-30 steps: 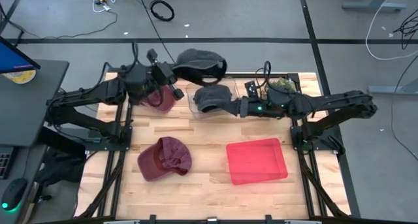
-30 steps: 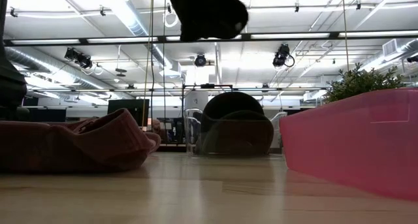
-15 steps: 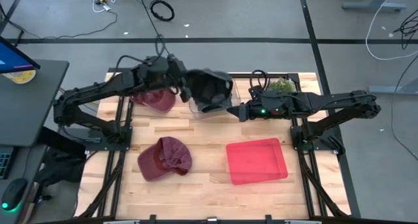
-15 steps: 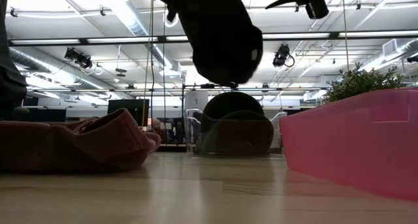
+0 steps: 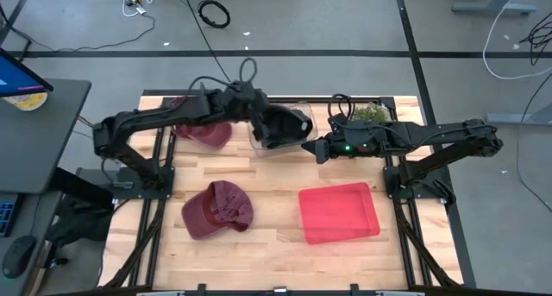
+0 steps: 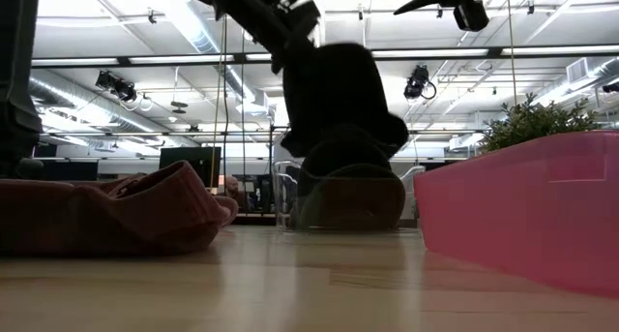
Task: Pick & Place hat
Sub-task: Put the black cap into the transparent bin
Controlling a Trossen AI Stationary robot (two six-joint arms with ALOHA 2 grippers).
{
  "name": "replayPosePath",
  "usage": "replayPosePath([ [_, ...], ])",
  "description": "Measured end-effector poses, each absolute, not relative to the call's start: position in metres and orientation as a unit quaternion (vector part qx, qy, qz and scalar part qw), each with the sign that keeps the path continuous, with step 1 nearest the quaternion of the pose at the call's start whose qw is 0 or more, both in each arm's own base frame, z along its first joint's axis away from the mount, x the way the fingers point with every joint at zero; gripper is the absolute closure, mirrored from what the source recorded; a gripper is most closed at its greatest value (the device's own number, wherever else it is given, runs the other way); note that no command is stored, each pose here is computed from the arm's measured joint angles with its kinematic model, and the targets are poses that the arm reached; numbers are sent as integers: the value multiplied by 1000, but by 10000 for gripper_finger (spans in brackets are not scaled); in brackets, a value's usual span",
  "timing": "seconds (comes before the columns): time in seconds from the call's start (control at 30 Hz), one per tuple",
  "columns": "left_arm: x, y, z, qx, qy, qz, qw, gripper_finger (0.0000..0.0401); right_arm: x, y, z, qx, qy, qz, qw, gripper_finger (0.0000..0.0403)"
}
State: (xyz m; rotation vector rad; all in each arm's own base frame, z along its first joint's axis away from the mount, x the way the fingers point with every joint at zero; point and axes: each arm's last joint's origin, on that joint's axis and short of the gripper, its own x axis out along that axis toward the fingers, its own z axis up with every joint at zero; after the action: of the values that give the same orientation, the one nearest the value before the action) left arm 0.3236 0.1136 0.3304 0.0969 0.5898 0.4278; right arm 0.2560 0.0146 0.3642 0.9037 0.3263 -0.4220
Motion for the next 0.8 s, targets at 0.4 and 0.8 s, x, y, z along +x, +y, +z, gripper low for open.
replayPosePath([
  [0.4,356,127,270,92,382,218,894,390,256,15,364,405,162,-197,878,281],
  [0.8,377,140,217,42,425,194,883,384,256,14,364,394,163,-195,883,281],
])
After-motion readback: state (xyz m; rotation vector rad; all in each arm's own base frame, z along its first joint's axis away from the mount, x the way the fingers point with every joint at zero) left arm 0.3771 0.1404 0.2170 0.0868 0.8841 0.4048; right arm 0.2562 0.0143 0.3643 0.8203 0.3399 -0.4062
